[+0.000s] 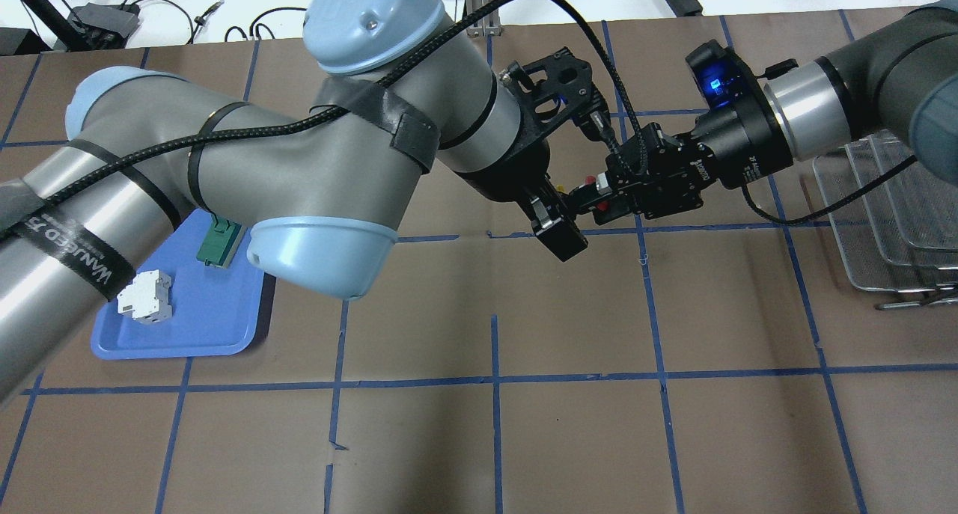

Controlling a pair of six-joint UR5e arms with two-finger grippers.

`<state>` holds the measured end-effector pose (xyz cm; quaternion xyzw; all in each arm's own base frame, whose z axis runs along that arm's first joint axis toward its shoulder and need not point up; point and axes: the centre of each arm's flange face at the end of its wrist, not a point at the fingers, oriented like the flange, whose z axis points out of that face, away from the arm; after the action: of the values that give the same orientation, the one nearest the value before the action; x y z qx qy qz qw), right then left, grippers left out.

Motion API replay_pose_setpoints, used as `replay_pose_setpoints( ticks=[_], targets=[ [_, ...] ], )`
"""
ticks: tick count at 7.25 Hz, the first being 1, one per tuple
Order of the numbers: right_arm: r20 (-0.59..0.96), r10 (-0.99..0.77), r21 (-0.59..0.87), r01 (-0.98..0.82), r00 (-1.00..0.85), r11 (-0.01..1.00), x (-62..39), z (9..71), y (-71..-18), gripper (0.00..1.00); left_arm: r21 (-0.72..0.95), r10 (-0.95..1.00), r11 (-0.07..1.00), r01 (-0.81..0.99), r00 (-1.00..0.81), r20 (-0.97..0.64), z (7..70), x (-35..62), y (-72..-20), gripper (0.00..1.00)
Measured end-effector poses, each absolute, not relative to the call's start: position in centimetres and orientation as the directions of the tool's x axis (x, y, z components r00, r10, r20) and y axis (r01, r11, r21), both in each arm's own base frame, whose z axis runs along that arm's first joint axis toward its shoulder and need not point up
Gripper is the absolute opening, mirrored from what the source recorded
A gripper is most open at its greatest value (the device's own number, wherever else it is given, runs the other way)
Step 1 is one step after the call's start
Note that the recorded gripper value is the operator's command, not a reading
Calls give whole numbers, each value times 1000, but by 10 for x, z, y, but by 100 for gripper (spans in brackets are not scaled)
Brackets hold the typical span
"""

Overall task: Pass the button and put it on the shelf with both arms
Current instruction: 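Carry the button to the shelf with right gripper while left withdraws, then lower the button into the mesh shelf and open the right gripper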

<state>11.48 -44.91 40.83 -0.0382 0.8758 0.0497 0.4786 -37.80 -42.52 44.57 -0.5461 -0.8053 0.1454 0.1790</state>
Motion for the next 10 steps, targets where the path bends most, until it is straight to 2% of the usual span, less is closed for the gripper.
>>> replay_pose_setpoints(
  ticks=[2,3,5,7,8,10],
  targets=[
    [-763,-80,15,-141,-641,990,91,428,-457,9,-402,910,412,818,-393,133,453,-351,-434,100],
    [-684,-127,-13,-162,-718,987,73,442,-462,8,-354,880,474,806,-454,144,454,-322,-447,100],
    [-420,-207,-71,-196,-884,978,24,469,-468,7,-219,784,620,754,-606,135,457,-261,-460,100],
    [-145,-192,-84,-181,-971,980,-35,484,-470,7,-103,630,775,624,-776,40,461,-219,-464,100],
    [-59,-199,-105,-193,-978,976,-65,487,-470,7,-90,524,849,520,-851,26,463,-201,-469,100],
    [40,-249,-146,-252,-968,957,-141,474,-475,12,-90,364,928,361,-931,18,469,-164,-478,100]
  ],
)
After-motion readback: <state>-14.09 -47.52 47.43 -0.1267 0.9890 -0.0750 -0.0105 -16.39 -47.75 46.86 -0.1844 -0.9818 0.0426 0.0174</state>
